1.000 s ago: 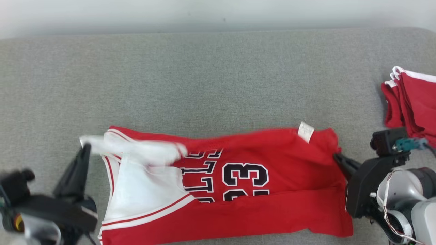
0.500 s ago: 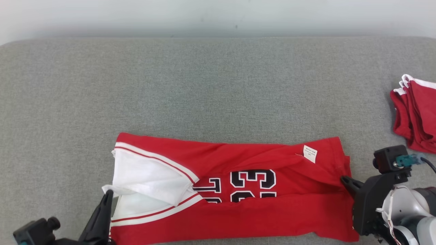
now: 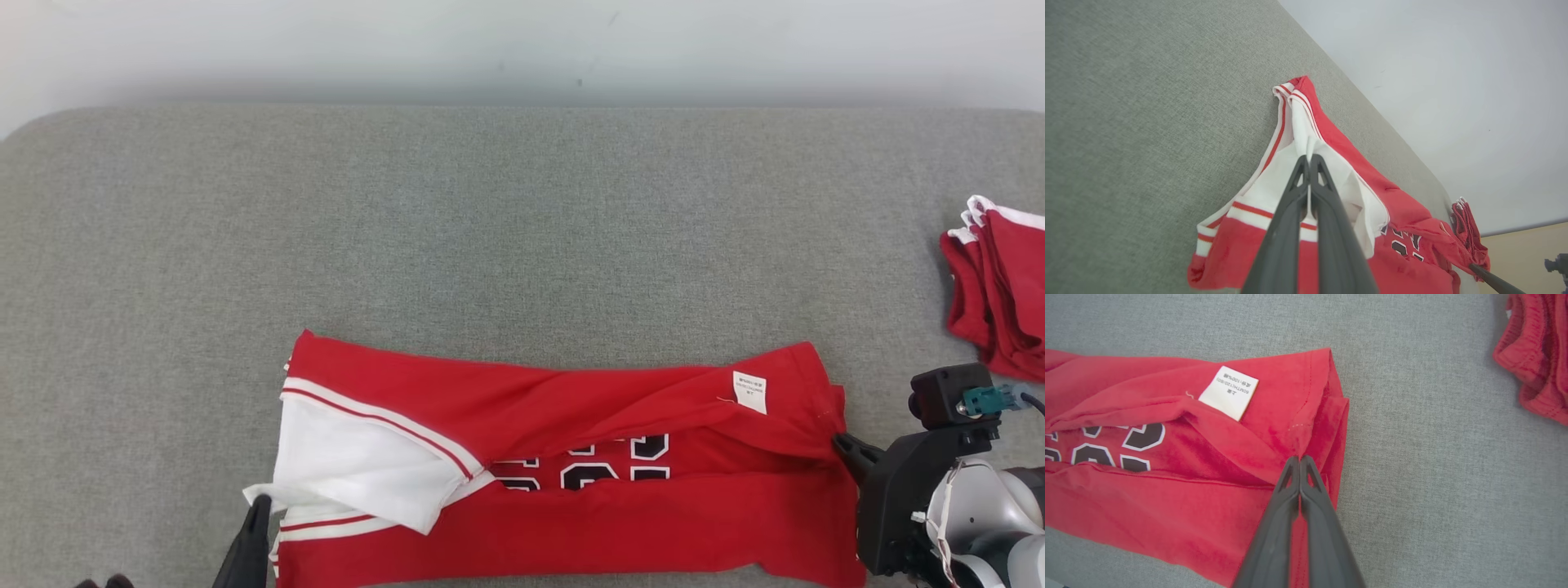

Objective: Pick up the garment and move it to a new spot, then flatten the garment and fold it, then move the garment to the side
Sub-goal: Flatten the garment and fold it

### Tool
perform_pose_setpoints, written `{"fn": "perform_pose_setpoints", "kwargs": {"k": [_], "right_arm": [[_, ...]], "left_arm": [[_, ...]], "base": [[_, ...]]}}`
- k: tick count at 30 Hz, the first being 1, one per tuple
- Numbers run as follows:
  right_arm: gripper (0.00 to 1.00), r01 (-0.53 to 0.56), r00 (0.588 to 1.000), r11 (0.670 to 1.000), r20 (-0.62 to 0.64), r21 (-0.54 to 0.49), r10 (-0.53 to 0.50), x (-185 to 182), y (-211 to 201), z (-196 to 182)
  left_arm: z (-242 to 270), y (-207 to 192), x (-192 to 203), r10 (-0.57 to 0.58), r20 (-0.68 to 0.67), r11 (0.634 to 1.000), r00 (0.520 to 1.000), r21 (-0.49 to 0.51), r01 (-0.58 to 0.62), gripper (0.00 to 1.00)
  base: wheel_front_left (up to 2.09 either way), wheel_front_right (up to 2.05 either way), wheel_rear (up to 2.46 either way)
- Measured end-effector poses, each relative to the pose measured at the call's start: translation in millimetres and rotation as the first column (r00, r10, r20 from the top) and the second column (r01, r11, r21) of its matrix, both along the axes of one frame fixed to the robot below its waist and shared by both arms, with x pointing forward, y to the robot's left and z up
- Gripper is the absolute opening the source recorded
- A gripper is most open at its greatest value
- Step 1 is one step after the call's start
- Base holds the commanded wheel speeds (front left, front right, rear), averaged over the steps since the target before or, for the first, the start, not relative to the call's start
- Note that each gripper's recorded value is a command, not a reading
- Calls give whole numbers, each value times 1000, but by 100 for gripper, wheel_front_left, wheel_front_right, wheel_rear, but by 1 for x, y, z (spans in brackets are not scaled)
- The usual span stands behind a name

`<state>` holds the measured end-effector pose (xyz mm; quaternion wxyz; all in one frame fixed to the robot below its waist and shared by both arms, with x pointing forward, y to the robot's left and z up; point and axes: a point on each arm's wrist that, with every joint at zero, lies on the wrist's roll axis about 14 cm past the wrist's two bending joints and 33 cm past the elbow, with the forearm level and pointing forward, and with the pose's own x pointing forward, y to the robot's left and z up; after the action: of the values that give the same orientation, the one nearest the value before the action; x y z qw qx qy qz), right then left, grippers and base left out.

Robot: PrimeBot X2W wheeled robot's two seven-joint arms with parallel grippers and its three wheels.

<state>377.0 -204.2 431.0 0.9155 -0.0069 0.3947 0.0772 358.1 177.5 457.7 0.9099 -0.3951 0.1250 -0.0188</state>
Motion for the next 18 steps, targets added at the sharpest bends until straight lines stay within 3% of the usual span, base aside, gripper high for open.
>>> {"fn": "perform_pose_setpoints", "kwargs": {"k": [9, 10, 11, 12, 14, 18], "right_arm": [[0, 16, 1000, 1000, -27, 1, -16, -9, -1, -4], [17, 17, 999, 1000, -38, 3, -17, -12, 0, -6], [83, 18, 999, 1000, -40, 7, -17, -14, 1, -7], [100, 23, 999, 1000, -39, 13, -23, -14, 2, -7], [100, 39, 999, 999, -23, 18, -39, -14, 0, -3], [100, 75, 997, 997, 5, 30, -75, -16, -4, 1]], "left_arm": [[-23, -2, -20, -2, -89, 999, 996, 44, 6, 0], [-25, 1, -21, 9, -87, 998, 996, 69, -3, 45], [-26, 2, -21, 8, -90, 997, 996, 82, 0, 100], [-29, -1, -21, -8, -97, 995, 995, 99, 18, 100], [-35, 2, -24, -18, -107, 984, 994, 177, 37, 100], [-31, 7, -22, -8, -75, 970, 997, 241, 26, 100]], "base": [[0, 0, 0], [0, 0, 0], [0, 0, 0], [0, 0, 0], [0, 0, 0], [0, 0, 0]]}}
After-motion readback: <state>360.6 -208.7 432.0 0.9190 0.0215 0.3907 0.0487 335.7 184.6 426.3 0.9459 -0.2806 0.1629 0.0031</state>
